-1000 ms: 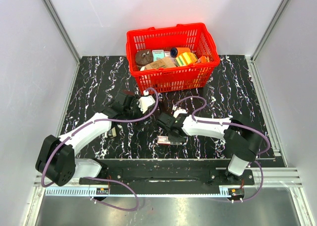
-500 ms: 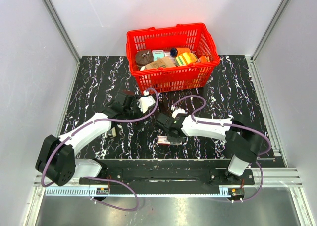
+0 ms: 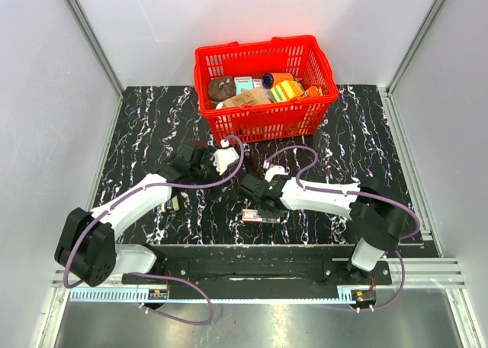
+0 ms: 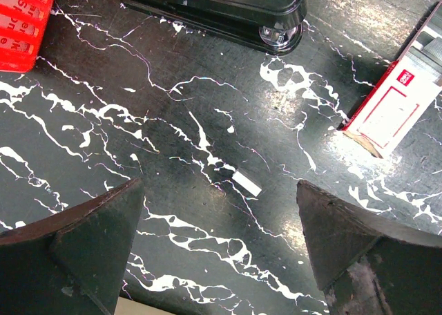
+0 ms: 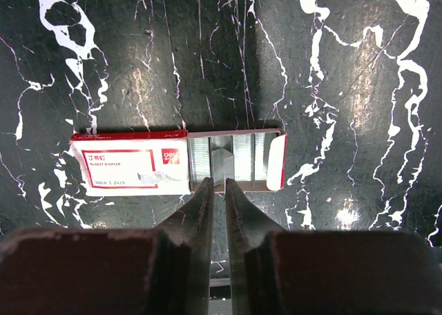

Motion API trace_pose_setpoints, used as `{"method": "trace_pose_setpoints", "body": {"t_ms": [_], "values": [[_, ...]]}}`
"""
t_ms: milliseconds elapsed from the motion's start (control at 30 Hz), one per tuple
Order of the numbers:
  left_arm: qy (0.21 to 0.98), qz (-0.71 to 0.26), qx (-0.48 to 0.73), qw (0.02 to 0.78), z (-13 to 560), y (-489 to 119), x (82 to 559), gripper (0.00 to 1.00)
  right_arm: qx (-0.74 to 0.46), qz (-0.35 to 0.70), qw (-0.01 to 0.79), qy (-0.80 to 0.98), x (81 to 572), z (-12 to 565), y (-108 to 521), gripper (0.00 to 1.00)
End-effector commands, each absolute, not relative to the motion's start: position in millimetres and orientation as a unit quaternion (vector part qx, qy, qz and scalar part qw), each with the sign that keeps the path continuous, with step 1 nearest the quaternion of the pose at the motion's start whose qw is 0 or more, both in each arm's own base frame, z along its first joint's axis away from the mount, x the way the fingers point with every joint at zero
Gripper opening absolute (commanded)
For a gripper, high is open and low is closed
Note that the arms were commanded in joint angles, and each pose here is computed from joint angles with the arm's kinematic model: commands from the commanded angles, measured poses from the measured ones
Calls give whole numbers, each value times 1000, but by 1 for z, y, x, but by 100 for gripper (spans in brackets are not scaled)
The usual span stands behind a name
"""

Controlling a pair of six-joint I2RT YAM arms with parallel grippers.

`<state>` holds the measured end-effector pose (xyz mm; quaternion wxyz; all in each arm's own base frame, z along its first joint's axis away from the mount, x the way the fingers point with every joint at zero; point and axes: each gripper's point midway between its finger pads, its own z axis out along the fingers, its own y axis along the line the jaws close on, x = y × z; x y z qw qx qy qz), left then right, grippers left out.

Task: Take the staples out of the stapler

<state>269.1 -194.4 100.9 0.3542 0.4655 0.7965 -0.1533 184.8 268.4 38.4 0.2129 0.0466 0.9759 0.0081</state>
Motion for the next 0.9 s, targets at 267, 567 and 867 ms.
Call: {"method": "trace_pose_setpoints", "body": {"t_ms": [267,567,867], "values": [[784,-151,474,371,109,-196,272,96,41,30,220,974,190,41,286,17],[786,-148,475,367,105,-194,272,96,34,50,214,975,189,40,297,16],[787,-148,475,366,105,-195,273,97,46,63,254,964,195,66,283,22]]}}
